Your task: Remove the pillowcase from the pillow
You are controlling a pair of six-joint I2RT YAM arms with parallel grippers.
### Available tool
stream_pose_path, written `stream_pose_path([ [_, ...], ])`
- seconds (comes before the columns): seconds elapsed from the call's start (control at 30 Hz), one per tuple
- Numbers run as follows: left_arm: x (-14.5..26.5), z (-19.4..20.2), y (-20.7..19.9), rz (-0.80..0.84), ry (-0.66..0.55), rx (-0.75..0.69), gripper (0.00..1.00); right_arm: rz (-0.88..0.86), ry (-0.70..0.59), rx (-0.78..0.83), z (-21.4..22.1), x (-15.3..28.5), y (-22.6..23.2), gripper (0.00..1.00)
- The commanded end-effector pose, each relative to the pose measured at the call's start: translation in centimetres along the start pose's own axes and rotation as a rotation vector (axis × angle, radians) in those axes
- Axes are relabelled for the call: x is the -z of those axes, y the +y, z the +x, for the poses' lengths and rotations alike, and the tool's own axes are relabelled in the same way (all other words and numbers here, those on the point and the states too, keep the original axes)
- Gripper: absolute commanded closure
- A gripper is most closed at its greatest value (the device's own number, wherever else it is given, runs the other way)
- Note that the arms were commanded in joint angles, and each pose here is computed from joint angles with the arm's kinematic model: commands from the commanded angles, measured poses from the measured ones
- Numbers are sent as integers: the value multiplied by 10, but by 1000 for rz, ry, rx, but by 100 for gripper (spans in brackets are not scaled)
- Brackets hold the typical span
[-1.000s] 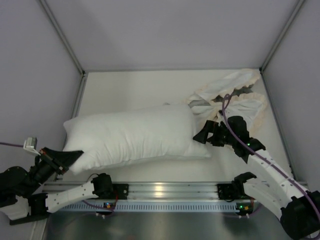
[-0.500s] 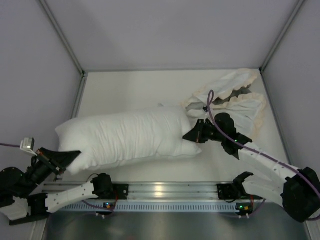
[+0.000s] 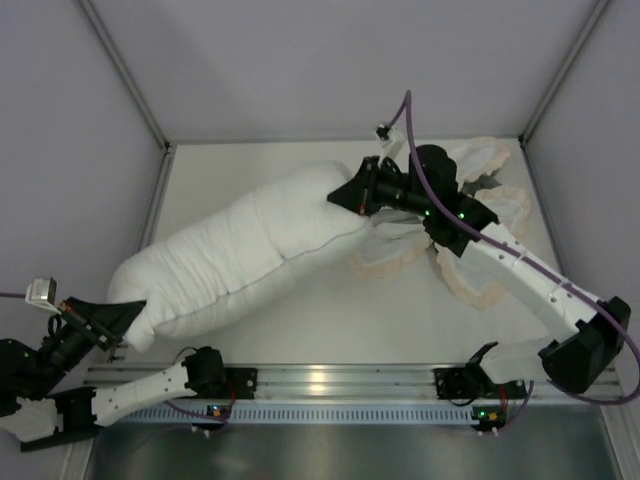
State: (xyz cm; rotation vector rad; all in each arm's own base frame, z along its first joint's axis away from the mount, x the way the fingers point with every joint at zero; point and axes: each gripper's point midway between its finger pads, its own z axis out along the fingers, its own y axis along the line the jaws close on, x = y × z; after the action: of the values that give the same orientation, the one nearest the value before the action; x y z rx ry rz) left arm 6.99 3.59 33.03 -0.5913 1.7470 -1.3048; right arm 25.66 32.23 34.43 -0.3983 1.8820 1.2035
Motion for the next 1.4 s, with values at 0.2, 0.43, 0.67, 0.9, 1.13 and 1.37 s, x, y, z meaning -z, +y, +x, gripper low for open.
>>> stream_pose_path([
  [0.2, -33, 45, 3, -31, 103, -74, 100, -185, -17, 30, -70, -115, -12, 100],
  [0.43, -113, 157, 46, -180, 288, -207, 100, -32, -74, -48, -78, -144, -118, 100],
  [0.67, -150, 171, 84, -339, 223, -382, 100, 111, -37, -94, -64, -143, -209, 46],
  [0.9, -163, 201, 88, -344, 310, -407, 99, 353, -1, -27, -59, -100, -235, 1],
  [1.13, -156, 200, 86, -325, 324, -369, 1, 662, -102, 99, -38, 1, -206, 0],
  [1.37, -144, 190, 71, -249, 315, -300, 1, 760, -145, 121, 8, 82, -195, 1],
])
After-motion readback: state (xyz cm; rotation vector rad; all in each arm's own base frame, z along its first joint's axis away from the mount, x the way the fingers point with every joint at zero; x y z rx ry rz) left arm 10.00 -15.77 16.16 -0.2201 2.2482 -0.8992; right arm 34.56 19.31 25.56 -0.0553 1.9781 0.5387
